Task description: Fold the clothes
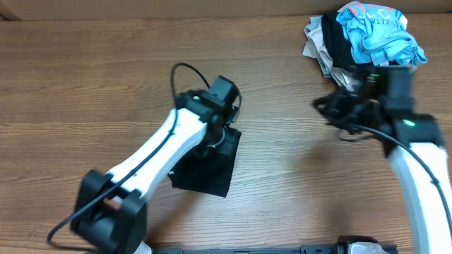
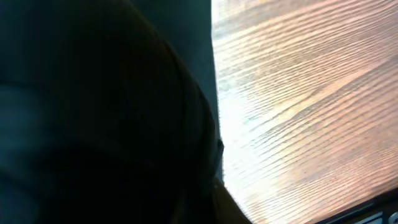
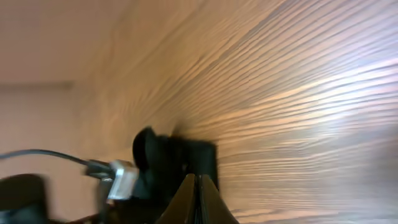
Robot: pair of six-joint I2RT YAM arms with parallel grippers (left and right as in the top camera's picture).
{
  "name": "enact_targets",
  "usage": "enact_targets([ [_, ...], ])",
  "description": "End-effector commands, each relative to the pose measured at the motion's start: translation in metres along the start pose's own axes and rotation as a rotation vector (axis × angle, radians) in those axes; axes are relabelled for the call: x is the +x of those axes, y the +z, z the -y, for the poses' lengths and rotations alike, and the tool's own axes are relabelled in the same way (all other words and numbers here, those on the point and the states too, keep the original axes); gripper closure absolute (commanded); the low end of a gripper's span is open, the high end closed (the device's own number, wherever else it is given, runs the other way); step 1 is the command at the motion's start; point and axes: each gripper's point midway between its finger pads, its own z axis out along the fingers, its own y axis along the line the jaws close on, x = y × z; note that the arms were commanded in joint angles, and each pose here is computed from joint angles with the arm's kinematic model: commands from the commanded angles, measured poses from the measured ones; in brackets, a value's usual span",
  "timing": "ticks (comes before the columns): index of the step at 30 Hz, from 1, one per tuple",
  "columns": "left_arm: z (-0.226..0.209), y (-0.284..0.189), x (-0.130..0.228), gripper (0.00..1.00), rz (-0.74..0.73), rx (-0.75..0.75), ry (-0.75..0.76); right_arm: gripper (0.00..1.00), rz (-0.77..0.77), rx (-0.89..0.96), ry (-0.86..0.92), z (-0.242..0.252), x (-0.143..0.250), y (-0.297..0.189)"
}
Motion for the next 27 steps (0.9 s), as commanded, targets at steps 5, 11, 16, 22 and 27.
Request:
enact_targets([
  [5, 0.031, -0.018, -0.013, 0.40, -0.012, 0.133, -0.079, 0.96, 0.018, -0.006, -0.039, 0.011, -0.008, -0.017],
  [11, 0.044, -0.108, -0.056, 0.16, 0.182, 0.127, -0.039, 0.87, 0.004, -0.017, -0.046, 0.009, -0.005, -0.016],
  [16, 0.031, -0.183, -0.086, 0.00, 0.379, 0.133, -0.071, 0.69, -0.069, -0.046, -0.108, -0.010, 0.018, -0.004],
  [22, -0.023, -0.208, -0.101, 0.00, 0.461, 0.046, -0.185, 0.34, -0.228, -0.072, -0.304, -0.055, 0.076, 0.041],
  [27, -0.053, -0.197, -0.098, 0.00, 0.430, -0.047, -0.243, 0.30, -0.369, 0.035, -0.389, -0.061, 0.137, 0.099],
])
